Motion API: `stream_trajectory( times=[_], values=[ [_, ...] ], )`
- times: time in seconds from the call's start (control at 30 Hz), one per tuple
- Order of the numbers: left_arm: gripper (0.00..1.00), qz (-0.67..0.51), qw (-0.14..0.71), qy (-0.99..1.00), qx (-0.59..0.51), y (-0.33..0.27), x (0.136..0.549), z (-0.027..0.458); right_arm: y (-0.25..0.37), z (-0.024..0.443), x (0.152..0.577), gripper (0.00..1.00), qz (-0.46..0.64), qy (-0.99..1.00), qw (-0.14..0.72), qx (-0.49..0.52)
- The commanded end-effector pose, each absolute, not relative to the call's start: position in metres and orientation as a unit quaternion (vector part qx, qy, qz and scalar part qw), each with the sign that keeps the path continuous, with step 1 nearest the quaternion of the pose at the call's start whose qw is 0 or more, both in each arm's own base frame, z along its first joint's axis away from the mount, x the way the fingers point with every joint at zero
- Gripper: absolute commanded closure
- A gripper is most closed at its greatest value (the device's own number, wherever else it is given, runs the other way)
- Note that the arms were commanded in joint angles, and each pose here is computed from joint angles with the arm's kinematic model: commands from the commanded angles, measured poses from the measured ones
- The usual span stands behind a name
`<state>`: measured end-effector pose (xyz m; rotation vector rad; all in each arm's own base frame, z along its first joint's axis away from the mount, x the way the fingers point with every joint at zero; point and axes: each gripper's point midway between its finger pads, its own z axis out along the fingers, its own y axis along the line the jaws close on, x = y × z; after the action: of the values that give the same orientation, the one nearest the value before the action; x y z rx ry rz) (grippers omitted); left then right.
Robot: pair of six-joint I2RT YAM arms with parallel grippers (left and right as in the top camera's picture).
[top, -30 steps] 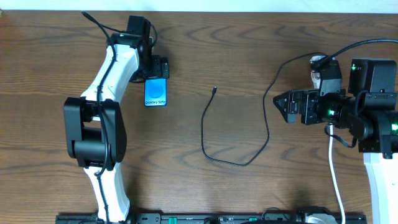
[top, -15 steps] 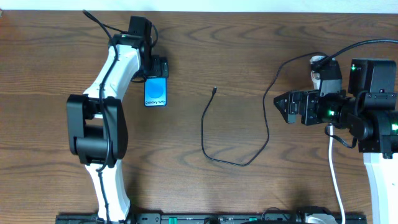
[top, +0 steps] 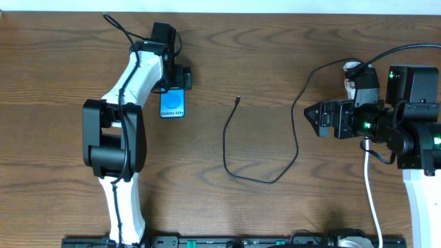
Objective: Plug charger to phone and switch on socket
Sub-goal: 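Lower the left gripper and grasp the phone's top edge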
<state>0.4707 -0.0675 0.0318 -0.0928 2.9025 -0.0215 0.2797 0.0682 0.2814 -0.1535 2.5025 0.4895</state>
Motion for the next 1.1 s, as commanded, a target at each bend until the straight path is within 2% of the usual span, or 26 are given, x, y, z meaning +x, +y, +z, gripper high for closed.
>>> stream_trajectory(
  times=[0.0,0.97,1.07],
  values=[
    [0.02,0.004,0.097,0.994,-0.047,-0.063,0.466,0.012,0.066,0.284,0.28,0.01,0.172,0.938,0.294,-0.064],
    [0.0,0.006,0.061,0.996,-0.061,-0.062,0.447,-0.014,0.066,0.284,0.28,0.01,0.172,0.939,0.292,-0.063],
    [0.04,0.006,0.06,0.996,-0.064,-0.063,0.447,-0.016,0.066,0.284,0.28,0.01,0.172,0.938,0.293,-0.063]
  ],
)
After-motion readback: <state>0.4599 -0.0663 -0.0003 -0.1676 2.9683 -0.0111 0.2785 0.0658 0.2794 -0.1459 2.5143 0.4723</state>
